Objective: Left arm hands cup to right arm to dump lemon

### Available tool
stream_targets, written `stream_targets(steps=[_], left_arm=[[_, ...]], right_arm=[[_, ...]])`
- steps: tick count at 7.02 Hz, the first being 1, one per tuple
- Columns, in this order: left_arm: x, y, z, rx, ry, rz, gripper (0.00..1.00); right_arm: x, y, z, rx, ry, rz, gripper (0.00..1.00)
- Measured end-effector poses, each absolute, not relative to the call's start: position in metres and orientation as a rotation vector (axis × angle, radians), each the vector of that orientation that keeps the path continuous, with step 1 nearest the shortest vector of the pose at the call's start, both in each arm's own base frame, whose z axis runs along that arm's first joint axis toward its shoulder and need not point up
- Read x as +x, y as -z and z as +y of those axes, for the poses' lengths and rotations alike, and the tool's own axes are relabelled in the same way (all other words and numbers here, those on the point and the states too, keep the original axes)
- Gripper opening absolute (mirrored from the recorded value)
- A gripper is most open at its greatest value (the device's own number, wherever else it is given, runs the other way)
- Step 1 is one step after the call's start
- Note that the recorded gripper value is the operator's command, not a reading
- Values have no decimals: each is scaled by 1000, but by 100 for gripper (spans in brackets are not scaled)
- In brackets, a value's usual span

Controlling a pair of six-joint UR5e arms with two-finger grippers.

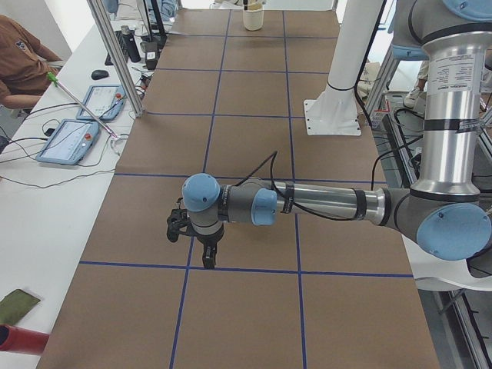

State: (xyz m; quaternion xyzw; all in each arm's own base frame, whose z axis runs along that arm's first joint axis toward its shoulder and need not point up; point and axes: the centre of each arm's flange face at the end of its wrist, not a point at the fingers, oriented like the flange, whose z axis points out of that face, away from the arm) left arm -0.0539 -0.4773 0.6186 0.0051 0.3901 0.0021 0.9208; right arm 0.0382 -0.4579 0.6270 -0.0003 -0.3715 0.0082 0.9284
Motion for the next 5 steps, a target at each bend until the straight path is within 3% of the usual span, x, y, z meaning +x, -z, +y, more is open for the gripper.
stream_targets(steps=[5], left_arm=[[-55, -631, -454, -28, 3, 798, 100]], right_arm=[[36, -627, -462, 7, -7, -759, 100]])
